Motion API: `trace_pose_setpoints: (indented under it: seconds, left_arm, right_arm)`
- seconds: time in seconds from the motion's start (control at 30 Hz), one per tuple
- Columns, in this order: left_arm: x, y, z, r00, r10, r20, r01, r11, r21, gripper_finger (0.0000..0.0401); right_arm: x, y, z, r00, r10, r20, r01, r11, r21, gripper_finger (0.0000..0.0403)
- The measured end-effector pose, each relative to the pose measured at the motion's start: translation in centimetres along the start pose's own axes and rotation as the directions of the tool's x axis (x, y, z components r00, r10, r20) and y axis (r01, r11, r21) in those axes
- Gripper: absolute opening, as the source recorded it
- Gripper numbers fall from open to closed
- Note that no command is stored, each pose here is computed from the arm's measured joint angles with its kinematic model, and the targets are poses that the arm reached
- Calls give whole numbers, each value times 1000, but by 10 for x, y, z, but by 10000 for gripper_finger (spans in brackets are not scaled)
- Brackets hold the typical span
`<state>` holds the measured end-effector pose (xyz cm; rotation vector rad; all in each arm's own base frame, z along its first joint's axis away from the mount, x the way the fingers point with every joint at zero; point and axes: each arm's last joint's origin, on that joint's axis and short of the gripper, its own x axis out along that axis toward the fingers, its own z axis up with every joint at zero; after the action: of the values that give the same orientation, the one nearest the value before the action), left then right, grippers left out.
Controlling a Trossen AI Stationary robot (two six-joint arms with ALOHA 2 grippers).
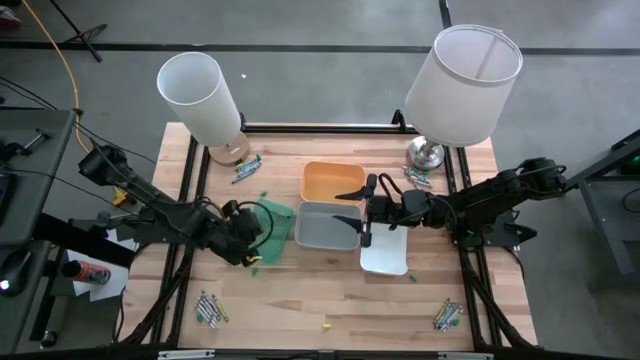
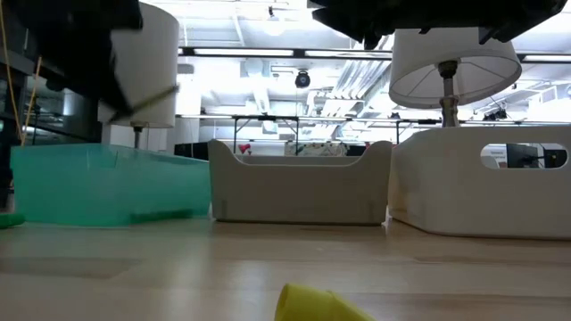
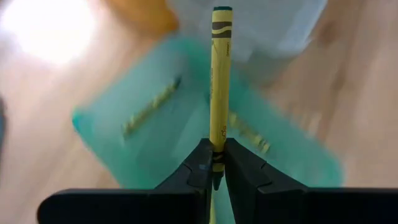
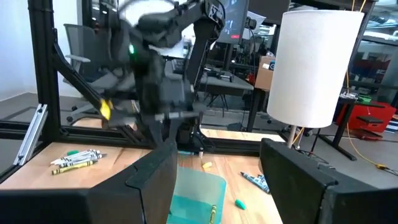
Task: Sort crayons
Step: Put the green crayon into the green bin
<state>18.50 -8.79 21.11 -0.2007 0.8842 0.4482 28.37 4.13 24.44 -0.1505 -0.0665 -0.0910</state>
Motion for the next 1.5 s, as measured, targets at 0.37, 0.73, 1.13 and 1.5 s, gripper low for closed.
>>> trace_pose_setpoints:
  seconds: [0.37,0.73,1.13,1.5]
  left_arm:
    - [21,5,-15,990,69,-126,-73,997,-26,76]
    - [-15,19,6,977,180,-114,-191,977,-90,105]
    - [15,42,-41,846,316,-429,-378,924,-66,5]
    - [21,19,-38,921,97,-377,-153,981,-122,1]
  right_arm:
    - [0,-1,0,1000,-3,3,3,999,-43,224]
    - [0,-2,-1,1000,-6,-4,6,1000,-19,224]
    - [0,-2,-1,1000,-9,-7,9,1000,-17,224]
    - [0,-3,-1,999,-50,-12,50,999,-19,224]
